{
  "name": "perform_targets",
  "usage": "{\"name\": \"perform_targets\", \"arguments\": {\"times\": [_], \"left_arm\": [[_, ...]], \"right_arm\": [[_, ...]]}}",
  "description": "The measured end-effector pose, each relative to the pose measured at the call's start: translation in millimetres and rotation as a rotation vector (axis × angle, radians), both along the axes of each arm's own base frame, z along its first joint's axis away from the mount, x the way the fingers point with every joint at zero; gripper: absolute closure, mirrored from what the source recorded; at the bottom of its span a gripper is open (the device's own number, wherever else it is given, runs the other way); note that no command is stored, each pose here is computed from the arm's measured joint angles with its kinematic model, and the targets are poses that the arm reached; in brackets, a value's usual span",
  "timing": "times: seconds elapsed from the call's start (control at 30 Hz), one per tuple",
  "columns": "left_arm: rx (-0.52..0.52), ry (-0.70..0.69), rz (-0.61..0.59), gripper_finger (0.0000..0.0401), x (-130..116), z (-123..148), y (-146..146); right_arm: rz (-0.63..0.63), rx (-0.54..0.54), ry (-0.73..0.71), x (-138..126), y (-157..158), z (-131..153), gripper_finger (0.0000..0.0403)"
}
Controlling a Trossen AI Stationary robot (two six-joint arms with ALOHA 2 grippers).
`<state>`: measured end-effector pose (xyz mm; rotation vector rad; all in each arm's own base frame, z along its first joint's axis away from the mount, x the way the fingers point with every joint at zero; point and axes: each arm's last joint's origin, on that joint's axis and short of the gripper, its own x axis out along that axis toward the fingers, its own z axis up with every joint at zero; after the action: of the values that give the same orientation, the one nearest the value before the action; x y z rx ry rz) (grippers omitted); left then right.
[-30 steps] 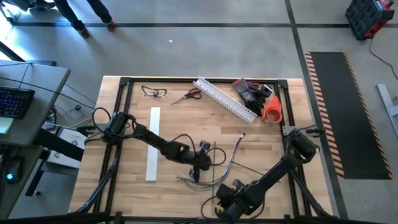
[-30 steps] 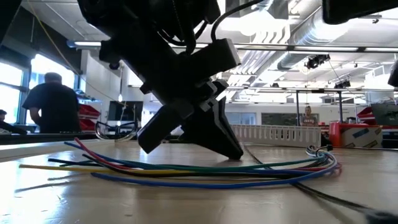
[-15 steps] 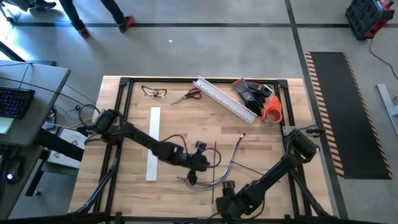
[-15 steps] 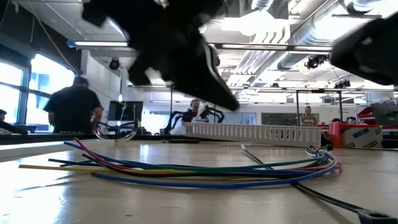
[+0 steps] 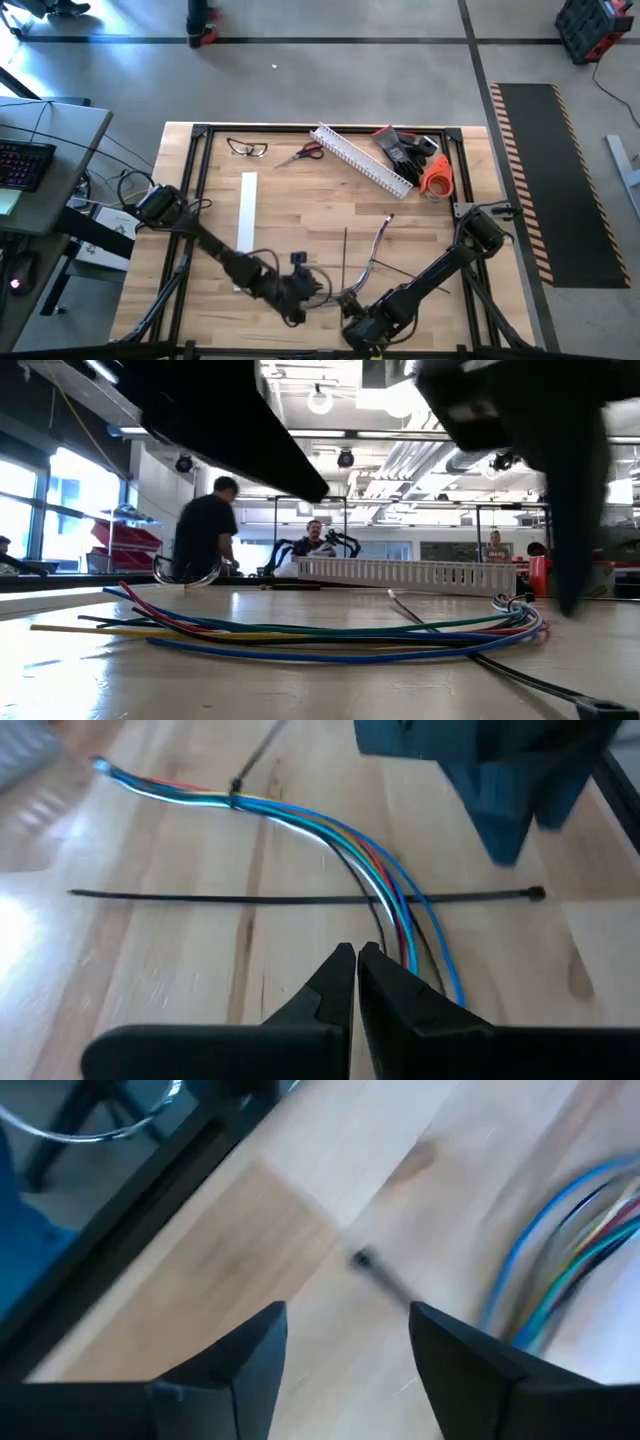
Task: Ziptie cables
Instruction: Wrap the black zip tie on the cable wires
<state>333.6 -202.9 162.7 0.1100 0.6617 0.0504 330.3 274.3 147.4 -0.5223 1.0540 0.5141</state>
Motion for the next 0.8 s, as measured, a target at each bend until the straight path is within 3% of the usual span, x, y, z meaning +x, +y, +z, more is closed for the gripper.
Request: {"name": "perform_targets", "arguments": {"times": [0.13,0.33,0.47,0.67,0.8], "left_arm": [[0.005,-0.064,0.076,0.0401,-9,2,-13],[-0.035,-0.109,0.099,0.0401,-17,4,-27],[-0.043,-0.114,0.094,0.0401,-20,4,-31],[-0.053,-0.13,0.103,0.0401,-20,6,-32],[-0.037,-0.132,0.097,0.0401,-19,6,-31]], "right_arm": [[0.069,-0.035,-0.076,11,-6,2,0.0228],[0.158,0.066,-0.014,23,-18,-1,0.0262],[0.293,0.039,-0.007,24,-14,-15,0.028],[0.262,0.0,0.014,25,-12,-32,0.0316],[0.231,-0.024,0.0,24,-11,-32,0.0367]]}}
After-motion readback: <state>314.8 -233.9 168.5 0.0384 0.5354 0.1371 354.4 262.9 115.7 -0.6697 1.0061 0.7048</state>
